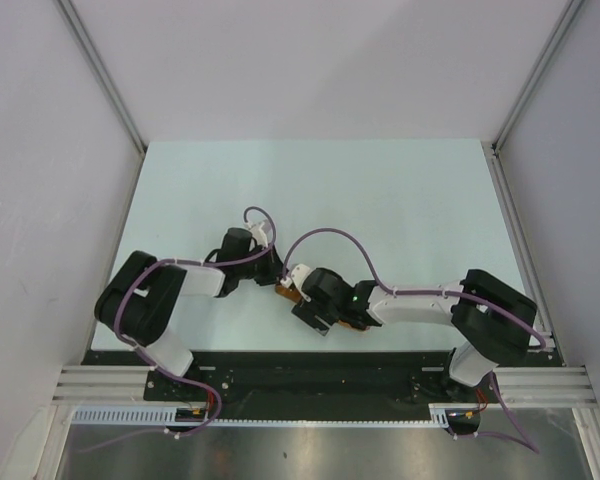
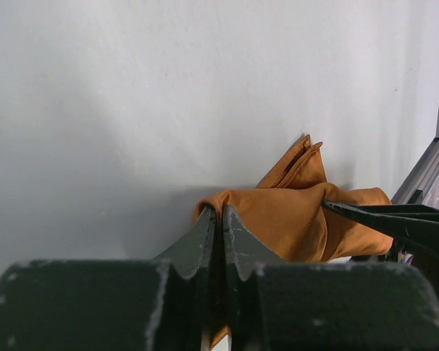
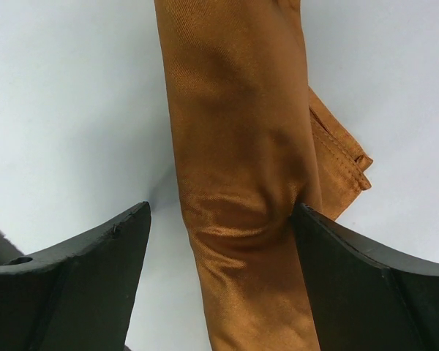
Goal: Fold the napkin, place the utensils inside, and roll it up
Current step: Roll the napkin with the utensil
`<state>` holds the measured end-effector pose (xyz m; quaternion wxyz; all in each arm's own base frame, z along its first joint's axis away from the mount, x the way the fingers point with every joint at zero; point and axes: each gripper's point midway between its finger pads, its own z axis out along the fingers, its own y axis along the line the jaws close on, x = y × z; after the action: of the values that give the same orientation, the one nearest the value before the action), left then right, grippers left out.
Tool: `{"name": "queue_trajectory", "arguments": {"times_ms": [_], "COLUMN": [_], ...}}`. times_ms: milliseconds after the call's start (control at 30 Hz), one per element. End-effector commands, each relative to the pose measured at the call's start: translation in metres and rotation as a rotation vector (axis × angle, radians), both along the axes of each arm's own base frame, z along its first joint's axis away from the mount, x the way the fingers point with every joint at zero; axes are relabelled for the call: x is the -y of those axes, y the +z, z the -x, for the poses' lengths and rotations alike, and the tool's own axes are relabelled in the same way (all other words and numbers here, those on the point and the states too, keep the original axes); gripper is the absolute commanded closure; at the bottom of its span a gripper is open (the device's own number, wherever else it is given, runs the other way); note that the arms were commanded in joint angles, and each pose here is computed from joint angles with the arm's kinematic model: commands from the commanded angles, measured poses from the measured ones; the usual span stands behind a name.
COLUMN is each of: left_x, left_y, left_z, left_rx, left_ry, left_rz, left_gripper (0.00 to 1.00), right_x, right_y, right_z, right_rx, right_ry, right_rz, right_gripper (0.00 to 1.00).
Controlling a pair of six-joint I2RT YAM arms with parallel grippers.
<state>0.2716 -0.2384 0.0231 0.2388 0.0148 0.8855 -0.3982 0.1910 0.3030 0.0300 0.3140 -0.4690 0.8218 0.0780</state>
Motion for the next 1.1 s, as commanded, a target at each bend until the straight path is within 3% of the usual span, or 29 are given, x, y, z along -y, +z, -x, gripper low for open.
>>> {"name": "queue_trajectory", "arguments": {"times_ms": [0, 200, 400, 533, 700, 867, 1067], "left_x": [0.010, 0.009, -0.010, -0.027, -0.030, -0.015, 0.000], "left_y": [0.016, 0.034, 0.055, 0.057, 0.054, 0.064, 0.060], "left_z": [-0.015, -0.037, -0.056, -0.056, -0.040, -0.023, -0.012], "left_rx": [0.065, 0.125, 0.206, 0.227, 0.238, 0.295, 0.286], "left_ry": [-0.029, -0.001, 0.066, 0.112, 0.102, 0.007, -0.062], "left_rz": [0.018, -0.018, -0.090, -0.120, -0.093, 0.014, 0.064], "left_gripper": [0.82, 0.55, 0.34, 0.30, 0.29, 0.29, 0.30], "right_x": [0.000, 0.011, 0.010, 0.005, -0.006, -0.008, -0.004], "right_y": [-0.001, -0.017, -0.027, -0.025, -0.009, 0.009, 0.010], "right_z": [-0.016, -0.018, -0.011, -0.002, 0.007, 0.004, -0.008], "right_rx": [0.023, -0.063, -0.195, -0.298, -0.474, -0.661, -0.764], "right_ry": [-0.044, -0.084, -0.067, -0.031, 0.001, 0.021, -0.003], "right_rz": [-0.002, 0.022, 0.000, -0.057, -0.176, -0.315, -0.380], "right_gripper": [0.18, 0.21, 0.37, 0.51, 0.62, 0.67, 0.71]}}
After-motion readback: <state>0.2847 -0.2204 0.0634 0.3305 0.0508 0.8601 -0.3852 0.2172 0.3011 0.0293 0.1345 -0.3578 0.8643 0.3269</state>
